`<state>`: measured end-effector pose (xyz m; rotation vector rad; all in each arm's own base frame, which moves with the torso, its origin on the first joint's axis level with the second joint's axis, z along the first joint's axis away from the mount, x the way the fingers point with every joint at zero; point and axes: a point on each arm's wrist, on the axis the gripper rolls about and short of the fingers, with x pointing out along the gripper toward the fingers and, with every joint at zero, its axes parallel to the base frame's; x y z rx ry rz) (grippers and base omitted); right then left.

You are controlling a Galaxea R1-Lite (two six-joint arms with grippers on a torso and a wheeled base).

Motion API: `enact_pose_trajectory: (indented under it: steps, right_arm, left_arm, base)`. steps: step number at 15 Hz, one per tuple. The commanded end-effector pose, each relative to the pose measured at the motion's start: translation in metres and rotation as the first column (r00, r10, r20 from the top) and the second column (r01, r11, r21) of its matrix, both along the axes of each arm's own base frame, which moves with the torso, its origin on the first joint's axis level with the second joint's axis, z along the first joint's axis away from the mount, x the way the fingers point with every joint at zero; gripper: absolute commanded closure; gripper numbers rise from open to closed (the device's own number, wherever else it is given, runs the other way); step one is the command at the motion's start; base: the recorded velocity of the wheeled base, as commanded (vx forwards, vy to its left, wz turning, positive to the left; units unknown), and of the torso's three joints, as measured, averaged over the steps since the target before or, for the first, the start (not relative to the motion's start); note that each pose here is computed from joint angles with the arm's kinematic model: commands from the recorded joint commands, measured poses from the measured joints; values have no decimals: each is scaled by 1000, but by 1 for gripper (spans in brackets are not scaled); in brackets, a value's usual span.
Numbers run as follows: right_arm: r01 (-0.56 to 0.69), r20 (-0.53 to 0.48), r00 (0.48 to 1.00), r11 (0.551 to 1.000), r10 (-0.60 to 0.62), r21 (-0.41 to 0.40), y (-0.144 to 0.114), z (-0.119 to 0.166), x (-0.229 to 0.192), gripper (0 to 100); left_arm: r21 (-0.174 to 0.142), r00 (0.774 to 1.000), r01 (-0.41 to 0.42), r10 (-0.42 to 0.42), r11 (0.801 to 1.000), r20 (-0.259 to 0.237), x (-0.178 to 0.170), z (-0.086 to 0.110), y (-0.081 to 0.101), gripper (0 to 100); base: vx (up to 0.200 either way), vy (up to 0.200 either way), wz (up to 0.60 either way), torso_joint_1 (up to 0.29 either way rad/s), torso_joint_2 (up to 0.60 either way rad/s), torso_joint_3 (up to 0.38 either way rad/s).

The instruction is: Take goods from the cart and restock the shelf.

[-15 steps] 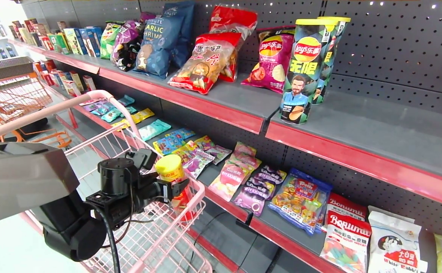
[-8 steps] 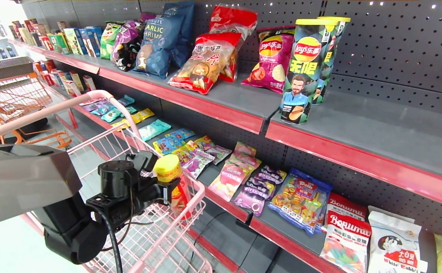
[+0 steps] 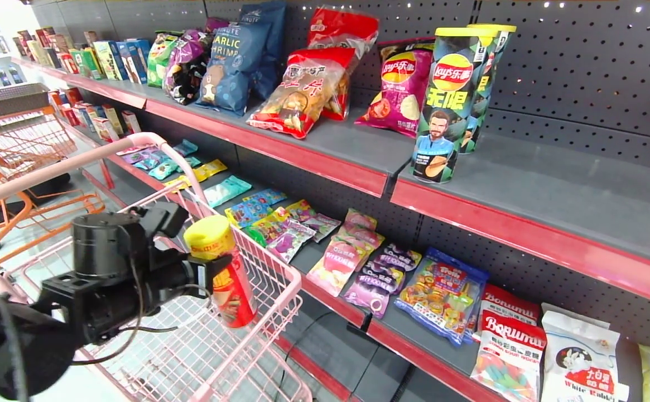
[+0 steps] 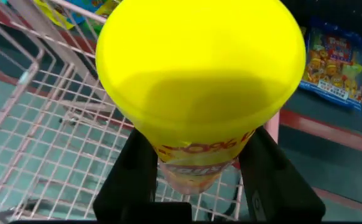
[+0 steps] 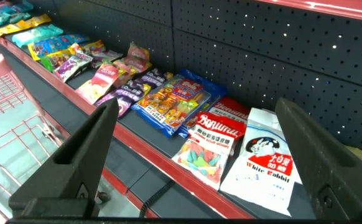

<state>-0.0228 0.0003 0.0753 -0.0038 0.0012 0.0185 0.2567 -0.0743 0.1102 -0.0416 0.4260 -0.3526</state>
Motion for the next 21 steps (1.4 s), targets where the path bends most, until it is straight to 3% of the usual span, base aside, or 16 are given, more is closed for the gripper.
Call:
enact_pose_trajectory:
  steps: [1,3,4,5,8,12,21]
  right_arm:
    - [-1,0,1000,1000,1,1,0,0,0,0]
    - [-1,0,1000,1000,1,1,0,0,0,0]
    - [-1,0,1000,1000,1,-4,0,0,0,0]
    - [0,0,1000,1000,0,-4,0,0,0,0]
    - [0,-2,1000,1000,0,-4,0,0,0,0]
    - [0,0,1000,1000,0,-4,0,0,0,0]
    - [0,0,1000,1000,0,-2,0,0,0,0]
  left_arm:
    - [-67,975,-58,71,996,210,-76,124,36,100]
    - [-74,959,-52,70,996,273,-137,160,48,100]
    - [-60,949,-47,63,997,308,-165,163,53,100]
    - [-35,941,-48,57,998,334,-187,161,58,100]
    - [-31,918,-49,58,998,392,-226,148,66,100]
    - [19,903,-50,37,999,428,-239,136,68,100]
    - [24,906,-94,76,995,416,-244,122,70,100]
  base:
    - [0,0,0,0,0,0]
    - [0,0,0,0,0,0]
    - [0,0,0,0,0,0]
    - [0,0,0,0,0,0]
    - [0,0,0,116,-339,-216]
    - [0,0,0,193,-530,-325]
    - [0,0,0,213,-510,-305]
